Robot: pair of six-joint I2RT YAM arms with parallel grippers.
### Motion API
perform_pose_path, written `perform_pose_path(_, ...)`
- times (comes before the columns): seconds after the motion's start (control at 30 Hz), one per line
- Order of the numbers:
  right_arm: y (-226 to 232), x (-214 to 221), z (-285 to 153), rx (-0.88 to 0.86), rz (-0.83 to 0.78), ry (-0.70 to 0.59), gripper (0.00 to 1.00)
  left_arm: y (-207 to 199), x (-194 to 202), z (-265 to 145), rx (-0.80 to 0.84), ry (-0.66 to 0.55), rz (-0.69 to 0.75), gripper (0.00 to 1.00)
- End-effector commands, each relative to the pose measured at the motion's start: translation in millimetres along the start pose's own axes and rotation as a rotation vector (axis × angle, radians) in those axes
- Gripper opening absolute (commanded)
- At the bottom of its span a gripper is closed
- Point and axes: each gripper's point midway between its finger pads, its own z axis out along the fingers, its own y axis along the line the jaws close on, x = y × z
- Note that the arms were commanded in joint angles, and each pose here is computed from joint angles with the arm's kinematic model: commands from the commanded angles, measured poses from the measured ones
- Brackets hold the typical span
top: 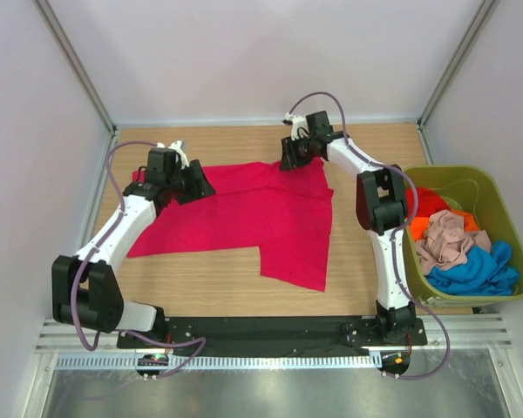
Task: Fold and stack the t-shirts
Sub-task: Fold the tshirt
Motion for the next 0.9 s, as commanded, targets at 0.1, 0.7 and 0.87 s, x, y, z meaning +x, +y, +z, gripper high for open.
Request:
perform_pose_path(0.1, 1.8, -4.4, 4.4, -0.077, -0.017, 0.009, 0.44, -7.2, -3.4, 3.4, 0.034, -0.004, 0.023, 0.54)
perform_pose_path(0.7, 1.4, 15.6, 23.1, -0.153, 0.013, 0.048, 0.42, -9.0, -4.9, 4.5, 0.041, -0.001, 0.026, 0.54)
perform_pose_path(0.87, -0.3, 14.1, 25.5, -0.151, 0.010, 0.043, 0.32, -9.3, -5.4, 4.9, 0.042, 0.000, 0.029, 0.54)
